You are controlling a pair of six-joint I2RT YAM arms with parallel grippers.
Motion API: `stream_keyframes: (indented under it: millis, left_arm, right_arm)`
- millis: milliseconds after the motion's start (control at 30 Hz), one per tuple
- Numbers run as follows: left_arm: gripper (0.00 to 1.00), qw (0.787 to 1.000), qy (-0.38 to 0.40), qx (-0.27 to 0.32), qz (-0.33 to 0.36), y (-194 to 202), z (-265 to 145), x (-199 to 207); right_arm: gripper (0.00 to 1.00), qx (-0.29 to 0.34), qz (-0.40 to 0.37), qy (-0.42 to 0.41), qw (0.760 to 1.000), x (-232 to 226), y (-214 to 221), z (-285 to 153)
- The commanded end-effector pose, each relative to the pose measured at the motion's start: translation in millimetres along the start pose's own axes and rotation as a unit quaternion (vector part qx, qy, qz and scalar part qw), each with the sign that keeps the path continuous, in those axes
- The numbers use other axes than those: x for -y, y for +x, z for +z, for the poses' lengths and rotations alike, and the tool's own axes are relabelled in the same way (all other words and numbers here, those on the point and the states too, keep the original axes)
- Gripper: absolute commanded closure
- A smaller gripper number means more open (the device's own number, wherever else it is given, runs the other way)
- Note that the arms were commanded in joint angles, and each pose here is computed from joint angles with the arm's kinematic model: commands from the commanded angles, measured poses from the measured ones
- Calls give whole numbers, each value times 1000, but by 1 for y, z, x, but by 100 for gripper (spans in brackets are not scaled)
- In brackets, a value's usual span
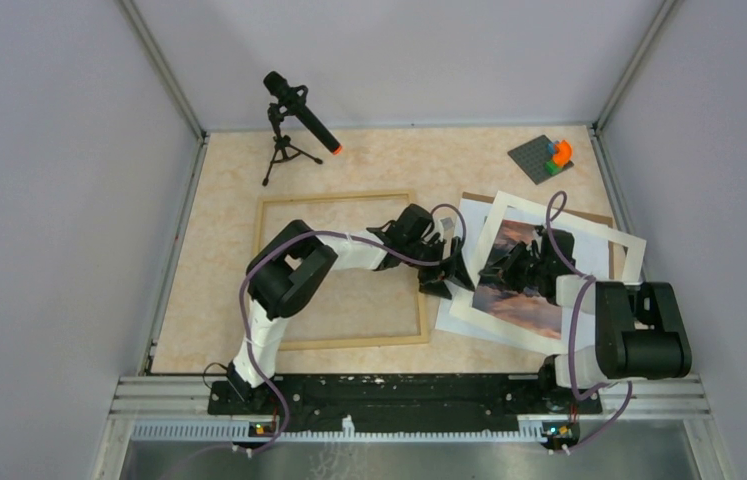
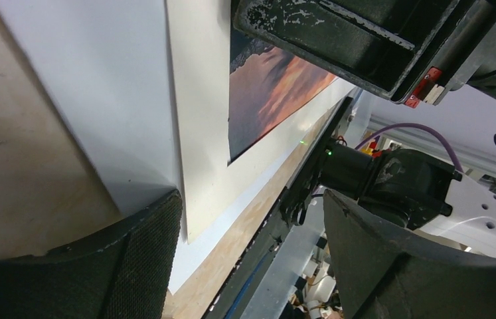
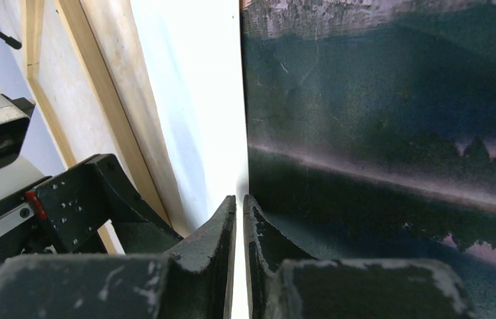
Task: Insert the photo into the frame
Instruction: Pick up the photo frame item at the center of the board.
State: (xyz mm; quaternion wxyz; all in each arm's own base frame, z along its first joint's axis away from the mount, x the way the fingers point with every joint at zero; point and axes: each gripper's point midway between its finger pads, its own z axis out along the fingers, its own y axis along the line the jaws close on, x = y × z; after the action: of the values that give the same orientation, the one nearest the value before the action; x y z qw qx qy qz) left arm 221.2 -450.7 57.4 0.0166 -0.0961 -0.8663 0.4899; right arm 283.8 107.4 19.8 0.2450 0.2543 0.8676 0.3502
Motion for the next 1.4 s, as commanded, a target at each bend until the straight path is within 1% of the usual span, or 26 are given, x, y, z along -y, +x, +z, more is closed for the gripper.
stream_keyframes:
  millis: [0, 100, 300, 400, 467, 633, 767, 967, 1033, 1167, 1300, 1367]
  left_arm:
    - [19, 1000, -17, -4, 22, -1, 11, -7]
    - [20, 1000, 12, -17, 23, 0, 10, 6]
    - [26, 996, 84, -5, 21, -9, -6, 36]
    - [34, 992, 125, -11, 14, -9, -8, 51]
    - [38, 991, 134, -10, 10, -11, -7, 53]
    - [47, 995, 98, 2, -4, -14, 0, 35]
    - [56, 997, 79, 0, -15, -15, 7, 22]
    - [59, 999, 42, 2, -15, -16, 12, 5]
    - [62, 999, 33, -1, -16, -17, 14, 3]
    - [74, 998, 52, 0, -28, -19, 16, 6]
    - [78, 997, 78, 3, -30, -22, 15, 15]
    - [82, 995, 94, 1, -30, -23, 14, 22]
  right_arm:
    - [91, 6, -3, 22, 1000, 12, 1, 4]
    - [91, 6, -3, 22, 1000, 12, 1, 4]
    - [91, 5, -2, 21, 1000, 11, 1, 4]
    - [92, 3, -1, 18, 1000, 10, 2, 5]
    - [92, 2, 0, 17, 1000, 10, 2, 5]
    - [92, 1, 0, 15, 1000, 9, 2, 4]
    - [92, 7, -2, 16, 1000, 6, -1, 2]
    - [91, 18, -9, 14, 1000, -2, -9, -2]
    - [91, 22, -9, 13, 1000, -3, -11, -2]
    - [91, 21, -15, 15, 1000, -2, -12, -2]
    - [91, 20, -21, 18, 999, -4, -13, -3]
    - [90, 20, -25, 16, 999, -6, -14, -4]
